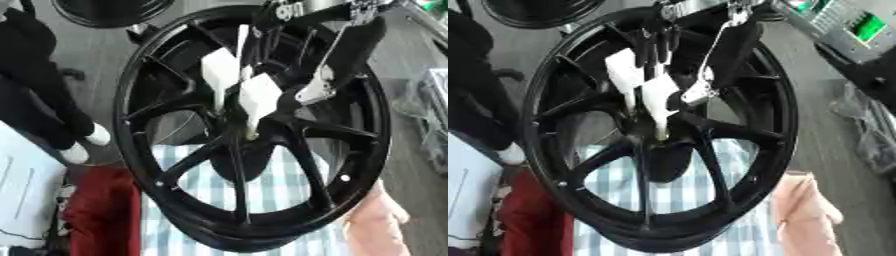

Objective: Pull the pin out of the wheel hub.

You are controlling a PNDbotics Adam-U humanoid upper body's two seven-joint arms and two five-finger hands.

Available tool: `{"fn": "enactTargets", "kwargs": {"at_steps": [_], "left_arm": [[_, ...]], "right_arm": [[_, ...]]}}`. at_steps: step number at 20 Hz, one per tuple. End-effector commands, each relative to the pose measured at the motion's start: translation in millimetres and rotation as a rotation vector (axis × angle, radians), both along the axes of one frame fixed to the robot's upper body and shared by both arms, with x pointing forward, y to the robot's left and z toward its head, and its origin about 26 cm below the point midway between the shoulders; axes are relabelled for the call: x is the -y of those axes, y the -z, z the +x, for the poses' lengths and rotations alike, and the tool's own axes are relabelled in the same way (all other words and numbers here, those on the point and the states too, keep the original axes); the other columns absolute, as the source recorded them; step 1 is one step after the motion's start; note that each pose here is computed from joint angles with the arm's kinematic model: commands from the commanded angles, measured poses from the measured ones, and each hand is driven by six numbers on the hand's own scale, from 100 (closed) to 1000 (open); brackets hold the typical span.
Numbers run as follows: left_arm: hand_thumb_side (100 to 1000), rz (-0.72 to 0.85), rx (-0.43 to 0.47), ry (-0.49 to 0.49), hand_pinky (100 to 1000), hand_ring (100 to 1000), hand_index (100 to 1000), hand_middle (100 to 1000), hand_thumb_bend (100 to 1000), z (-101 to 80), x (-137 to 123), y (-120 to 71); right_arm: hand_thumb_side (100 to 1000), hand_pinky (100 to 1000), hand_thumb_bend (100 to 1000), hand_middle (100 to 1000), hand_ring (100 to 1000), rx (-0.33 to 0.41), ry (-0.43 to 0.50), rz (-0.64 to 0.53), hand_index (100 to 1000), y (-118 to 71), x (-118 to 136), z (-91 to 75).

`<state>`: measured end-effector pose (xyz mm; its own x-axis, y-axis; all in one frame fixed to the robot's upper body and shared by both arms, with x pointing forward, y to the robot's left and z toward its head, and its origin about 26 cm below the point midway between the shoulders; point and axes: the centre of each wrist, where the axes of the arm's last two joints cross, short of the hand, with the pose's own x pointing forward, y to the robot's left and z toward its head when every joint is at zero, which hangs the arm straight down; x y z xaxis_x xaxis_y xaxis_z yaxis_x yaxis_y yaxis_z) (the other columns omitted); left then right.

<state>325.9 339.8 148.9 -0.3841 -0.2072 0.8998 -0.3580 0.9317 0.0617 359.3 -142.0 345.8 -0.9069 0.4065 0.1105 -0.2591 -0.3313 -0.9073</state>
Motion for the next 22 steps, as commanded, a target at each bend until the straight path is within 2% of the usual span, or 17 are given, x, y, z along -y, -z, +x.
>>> {"fn": "enactTargets", "kwargs": {"at_steps": [1,7,12,22], "left_arm": [[597,0.020,0.018,0.003,730,809,710,705,269,0.1,-2.6,-8.0],[598,0.019,0.018,0.007,730,810,710,705,269,0.3,-2.0,-7.9],[599,0.017,0.019,0.009,730,811,711,706,268,0.6,-1.4,-8.0],[598,0.018,0.019,0.016,731,813,712,708,276,0.9,-0.1,-8.1]], "right_arm": [[301,768,415,687,730,0.049,0.008,0.007,792,-10.7,5.9,0.5],[270,763,393,682,726,0.082,0.025,0.024,788,-7.1,3.7,3.2],[255,760,372,678,724,0.072,0.037,0.028,786,0.7,2.6,6.9],[312,746,350,665,710,0.055,0.043,0.025,779,13.5,0.6,10.3]]}}
